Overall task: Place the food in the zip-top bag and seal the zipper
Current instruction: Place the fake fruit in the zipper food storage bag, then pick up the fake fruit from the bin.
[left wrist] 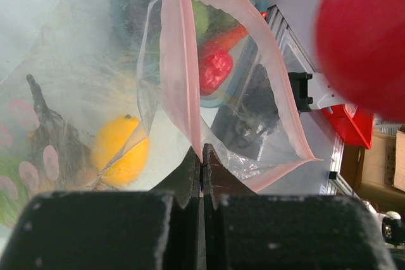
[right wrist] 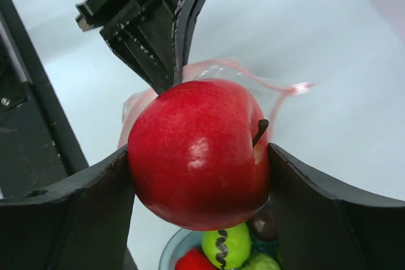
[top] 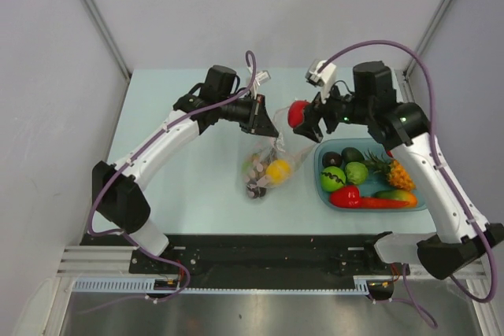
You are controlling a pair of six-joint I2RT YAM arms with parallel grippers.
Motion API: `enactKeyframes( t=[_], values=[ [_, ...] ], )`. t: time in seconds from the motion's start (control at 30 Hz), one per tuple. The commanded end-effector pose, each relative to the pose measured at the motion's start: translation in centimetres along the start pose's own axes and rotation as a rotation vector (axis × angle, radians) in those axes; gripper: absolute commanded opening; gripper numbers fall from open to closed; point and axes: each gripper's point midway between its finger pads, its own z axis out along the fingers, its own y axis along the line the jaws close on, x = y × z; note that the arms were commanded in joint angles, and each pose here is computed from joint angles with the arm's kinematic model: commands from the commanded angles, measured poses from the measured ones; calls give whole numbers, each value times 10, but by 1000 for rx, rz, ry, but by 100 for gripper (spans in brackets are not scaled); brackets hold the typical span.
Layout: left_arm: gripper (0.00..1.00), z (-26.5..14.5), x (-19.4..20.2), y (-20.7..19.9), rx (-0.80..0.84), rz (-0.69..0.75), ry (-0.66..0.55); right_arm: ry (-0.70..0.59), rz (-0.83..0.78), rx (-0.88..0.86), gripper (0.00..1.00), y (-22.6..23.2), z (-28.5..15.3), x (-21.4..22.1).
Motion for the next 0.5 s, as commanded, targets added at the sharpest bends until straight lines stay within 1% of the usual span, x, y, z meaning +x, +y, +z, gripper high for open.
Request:
enactKeyframes(
  t=[0.0, 0.03, 0.07, 0.1, 0.2, 0.23, 0.3, 0.33, 0.37, 0.43, 0.47],
  values=[
    [0, -11, -13, -18, 10, 62, -62, 42, 31, -81, 68, 17, 31, 17],
    [0, -11, -11, -17, 9, 60, -61, 56, 14, -93, 88, 24, 35, 21],
    [0, -11, -11, -17, 9, 60, -61, 77, 8, -64, 95, 20, 37, 27],
    [0, -11, -10, -17, 8, 60, -59, 78, 14, -54, 100, 19, 36, 25],
    [0, -12, -9, -16, 1, 61, -57, 61, 82, -16, 100, 3, 22, 21],
    [0, -12, -8, -16, 0, 60, -55, 54, 129, 35, 100, -19, 11, 25],
    [0, -12, -8, -17, 5, 62, -53, 50, 190, 56, 100, -33, -3, 30],
    [0, -12, -9, -17, 7, 62, -53, 57, 224, 119, 100, -55, -16, 39],
    [0, -12, -9, -17, 6, 64, -52, 71, 240, 151, 100, -65, -25, 46],
    [0, -10, -10, -16, 7, 62, -46, 141, 233, 207, 100, -84, -40, 72],
    [0, -10, -10, -16, 7, 65, -44, 171, 268, 289, 100, -108, -61, 92]
  ],
)
